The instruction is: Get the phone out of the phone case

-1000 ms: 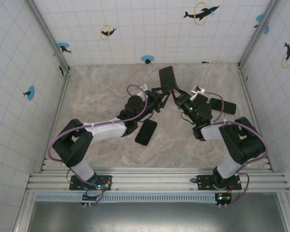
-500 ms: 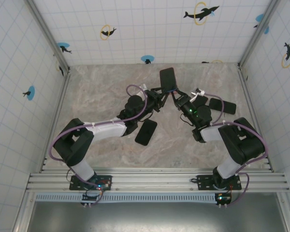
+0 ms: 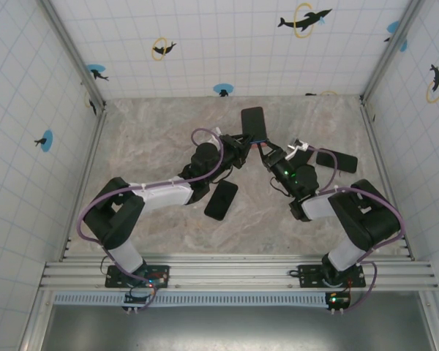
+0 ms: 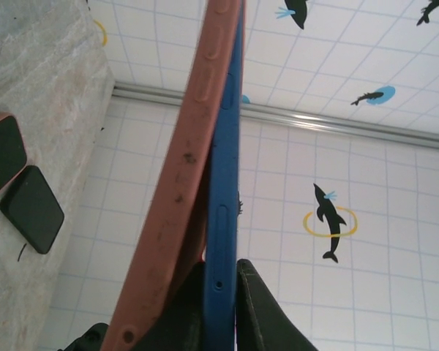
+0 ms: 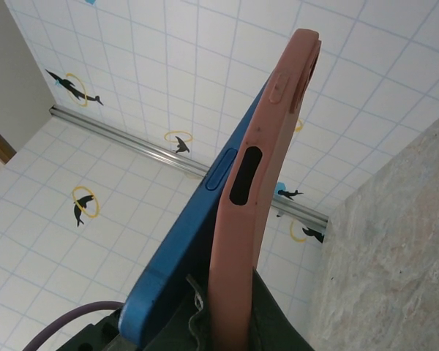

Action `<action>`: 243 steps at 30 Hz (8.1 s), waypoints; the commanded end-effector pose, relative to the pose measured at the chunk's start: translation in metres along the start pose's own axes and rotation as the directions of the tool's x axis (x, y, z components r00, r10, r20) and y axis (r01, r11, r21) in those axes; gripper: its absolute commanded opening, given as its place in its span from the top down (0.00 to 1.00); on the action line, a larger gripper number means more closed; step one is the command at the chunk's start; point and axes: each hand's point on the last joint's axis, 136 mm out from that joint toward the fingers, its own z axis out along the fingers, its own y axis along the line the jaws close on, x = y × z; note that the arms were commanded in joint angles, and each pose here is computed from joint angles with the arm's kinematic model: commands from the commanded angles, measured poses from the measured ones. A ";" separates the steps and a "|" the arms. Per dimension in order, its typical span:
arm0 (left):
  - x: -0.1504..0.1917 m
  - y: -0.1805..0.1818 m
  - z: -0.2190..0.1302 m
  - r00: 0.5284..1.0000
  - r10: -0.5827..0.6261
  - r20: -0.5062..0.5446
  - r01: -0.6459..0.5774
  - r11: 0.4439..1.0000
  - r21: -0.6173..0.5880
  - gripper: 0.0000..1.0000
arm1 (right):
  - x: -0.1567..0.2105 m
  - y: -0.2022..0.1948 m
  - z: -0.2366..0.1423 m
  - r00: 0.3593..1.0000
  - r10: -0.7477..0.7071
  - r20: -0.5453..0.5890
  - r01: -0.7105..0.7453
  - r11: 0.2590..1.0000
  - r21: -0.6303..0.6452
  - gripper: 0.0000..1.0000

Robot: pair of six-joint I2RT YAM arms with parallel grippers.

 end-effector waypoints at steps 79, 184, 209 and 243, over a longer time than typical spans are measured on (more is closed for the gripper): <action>-0.312 0.121 -0.246 0.881 0.462 -0.100 -0.457 0.781 -0.426 1.00 | 0.125 -0.077 0.080 0.974 -0.086 -0.211 0.150 0.939 0.311 0.92; -0.202 0.129 -0.152 0.798 0.517 -0.310 -0.556 0.435 -0.708 0.99 | 0.186 -0.067 0.107 0.956 -0.009 -0.293 0.082 0.968 0.237 0.93; -0.249 0.130 -0.170 0.655 0.573 -0.493 -0.636 0.066 -0.769 1.00 | 0.173 -0.088 0.086 0.925 -0.106 -0.365 0.216 0.937 0.276 0.50; -0.322 0.179 -0.190 0.577 0.582 -0.573 -0.539 -0.255 -0.802 1.00 | 0.134 -0.103 0.066 0.933 -0.133 -0.335 0.248 0.912 0.327 0.44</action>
